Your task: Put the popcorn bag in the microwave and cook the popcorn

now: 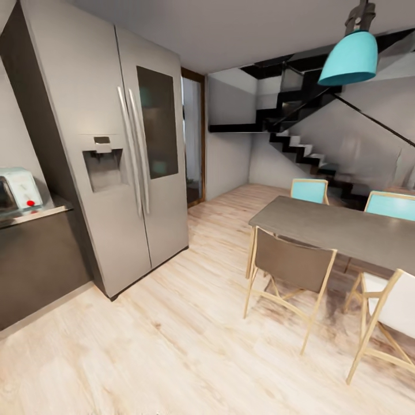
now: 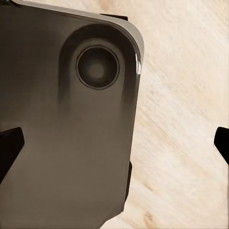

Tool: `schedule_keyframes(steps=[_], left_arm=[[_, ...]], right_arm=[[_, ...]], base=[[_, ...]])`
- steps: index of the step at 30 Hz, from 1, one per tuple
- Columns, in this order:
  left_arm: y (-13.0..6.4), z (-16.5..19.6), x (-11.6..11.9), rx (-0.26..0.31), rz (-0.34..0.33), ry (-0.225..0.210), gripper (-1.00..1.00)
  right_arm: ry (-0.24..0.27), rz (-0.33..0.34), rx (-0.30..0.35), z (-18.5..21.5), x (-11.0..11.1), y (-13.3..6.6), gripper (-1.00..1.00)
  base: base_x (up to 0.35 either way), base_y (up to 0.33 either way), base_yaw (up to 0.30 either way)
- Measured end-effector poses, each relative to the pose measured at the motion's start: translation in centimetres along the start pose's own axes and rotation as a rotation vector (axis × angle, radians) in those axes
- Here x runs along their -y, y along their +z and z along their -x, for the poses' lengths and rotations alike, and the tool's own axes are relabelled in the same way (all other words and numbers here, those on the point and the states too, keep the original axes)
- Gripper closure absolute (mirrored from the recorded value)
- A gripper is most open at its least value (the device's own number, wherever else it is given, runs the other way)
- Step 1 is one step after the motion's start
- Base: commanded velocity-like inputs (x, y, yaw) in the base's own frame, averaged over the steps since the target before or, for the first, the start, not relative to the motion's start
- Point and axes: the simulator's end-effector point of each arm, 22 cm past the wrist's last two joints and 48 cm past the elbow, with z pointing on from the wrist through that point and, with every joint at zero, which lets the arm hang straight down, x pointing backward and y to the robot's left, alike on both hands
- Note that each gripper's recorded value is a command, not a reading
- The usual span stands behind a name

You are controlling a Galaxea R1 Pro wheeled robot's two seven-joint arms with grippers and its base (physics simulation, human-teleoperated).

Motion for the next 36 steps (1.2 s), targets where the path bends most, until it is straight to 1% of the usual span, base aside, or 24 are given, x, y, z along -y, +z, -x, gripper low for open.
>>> schedule_keyframes(steps=[36], left_arm=[[0.00, 0.03, -0.07, 0.000, 0.002, -0.002, -1.00]], right_arm=[[-0.001, 0.000, -0.002, -0.07, -0.02, 0.00, -1.00]], base=[[0.000, 0.000, 0.300]])
